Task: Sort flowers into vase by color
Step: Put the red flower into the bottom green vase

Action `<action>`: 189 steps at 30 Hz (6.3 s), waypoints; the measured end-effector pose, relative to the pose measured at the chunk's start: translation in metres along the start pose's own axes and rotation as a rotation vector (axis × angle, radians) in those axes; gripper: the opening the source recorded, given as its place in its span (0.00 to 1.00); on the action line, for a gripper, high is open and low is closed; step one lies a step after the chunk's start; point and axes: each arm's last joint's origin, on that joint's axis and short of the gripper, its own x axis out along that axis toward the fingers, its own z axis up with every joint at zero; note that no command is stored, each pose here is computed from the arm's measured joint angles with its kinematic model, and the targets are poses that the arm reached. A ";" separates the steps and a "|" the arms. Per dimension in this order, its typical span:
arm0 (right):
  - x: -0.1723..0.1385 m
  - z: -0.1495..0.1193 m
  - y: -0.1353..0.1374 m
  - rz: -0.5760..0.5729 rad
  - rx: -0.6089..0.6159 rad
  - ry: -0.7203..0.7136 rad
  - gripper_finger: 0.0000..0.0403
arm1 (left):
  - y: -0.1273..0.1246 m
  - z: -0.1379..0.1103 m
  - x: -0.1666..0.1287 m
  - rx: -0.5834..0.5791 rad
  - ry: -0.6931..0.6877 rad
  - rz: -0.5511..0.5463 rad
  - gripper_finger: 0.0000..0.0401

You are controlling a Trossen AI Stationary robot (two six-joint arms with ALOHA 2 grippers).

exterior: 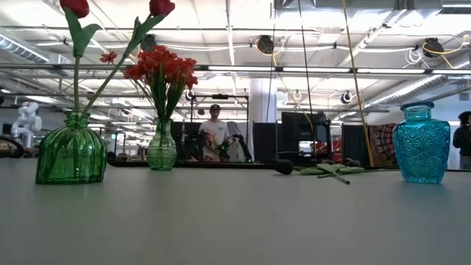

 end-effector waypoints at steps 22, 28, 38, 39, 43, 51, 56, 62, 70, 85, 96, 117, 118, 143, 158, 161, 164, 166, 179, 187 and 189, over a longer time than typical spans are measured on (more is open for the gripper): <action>-0.001 0.003 0.006 0.160 -0.141 -0.021 0.00 | 0.042 0.000 -0.036 0.038 0.368 0.124 0.09; -0.001 -0.004 0.004 0.160 -0.231 0.028 0.00 | 0.056 0.007 -0.053 -0.018 0.407 0.158 0.09; 0.000 -0.033 0.009 0.348 -0.205 0.190 0.00 | 0.068 0.021 -0.077 -0.227 0.480 0.186 0.09; 0.000 -0.037 0.009 0.354 -0.225 0.202 0.00 | 0.068 0.022 -0.080 -0.265 0.481 0.177 0.09; 0.000 -0.048 0.008 0.387 -0.285 0.253 0.00 | 0.061 0.027 -0.086 -0.453 0.472 0.109 0.09; 0.002 -0.072 0.006 0.405 -0.500 0.299 0.00 | 0.046 0.037 -0.082 -0.962 0.361 0.018 0.09; 0.002 -0.081 0.005 0.408 -0.568 0.318 0.00 | 0.036 0.043 -0.073 -1.193 0.254 -0.087 0.09; 0.001 -0.085 0.002 0.405 -0.612 0.362 0.00 | 0.020 0.043 -0.054 -1.280 0.278 -0.157 0.09; -0.002 -0.092 0.000 0.404 -0.658 0.416 0.00 | 0.008 0.047 -0.035 -1.408 0.119 -0.273 0.09; -0.007 -0.105 0.003 0.424 -0.701 0.440 0.00 | 0.002 0.047 -0.020 -1.515 0.080 -0.263 0.34; -0.009 -0.104 0.005 0.432 -0.696 0.429 0.00 | 0.005 0.047 -0.018 -1.565 0.038 -0.253 0.40; -0.009 -0.110 0.005 0.449 -0.684 0.445 0.00 | -0.010 0.057 0.004 -1.570 -0.024 -0.268 0.39; -0.009 -0.110 0.005 0.449 -0.685 0.446 0.00 | -0.010 0.057 0.004 -1.570 -0.023 -0.268 0.37; -0.028 -0.110 0.016 0.369 -0.792 0.406 0.14 | 0.053 0.063 -0.057 -1.660 -0.034 -0.319 0.02; -0.053 -0.118 0.024 0.414 -0.790 0.480 0.15 | 0.050 0.070 -0.076 -1.726 0.058 -0.464 0.01; -0.055 -0.120 0.022 0.405 -0.790 0.514 0.15 | 0.047 0.071 -0.074 -1.688 0.073 -0.474 0.01; -0.057 -0.123 0.019 0.391 -0.784 0.555 0.15 | 0.043 0.071 -0.072 -1.682 0.097 -0.494 0.02; -0.058 -0.125 0.017 0.381 -0.778 0.575 0.15 | 0.039 0.071 -0.070 -1.661 0.110 -0.510 0.03; -0.061 -0.130 0.011 0.360 -0.795 0.643 0.15 | 0.013 0.071 -0.067 -1.585 0.248 -0.491 0.04; -0.061 -0.132 0.011 0.353 -0.784 0.650 0.15 | 0.015 0.071 -0.066 -1.592 0.227 -0.465 0.05; -0.061 -0.133 0.010 0.353 -0.787 0.653 0.15 | 0.015 0.071 -0.065 -1.593 0.226 -0.465 0.05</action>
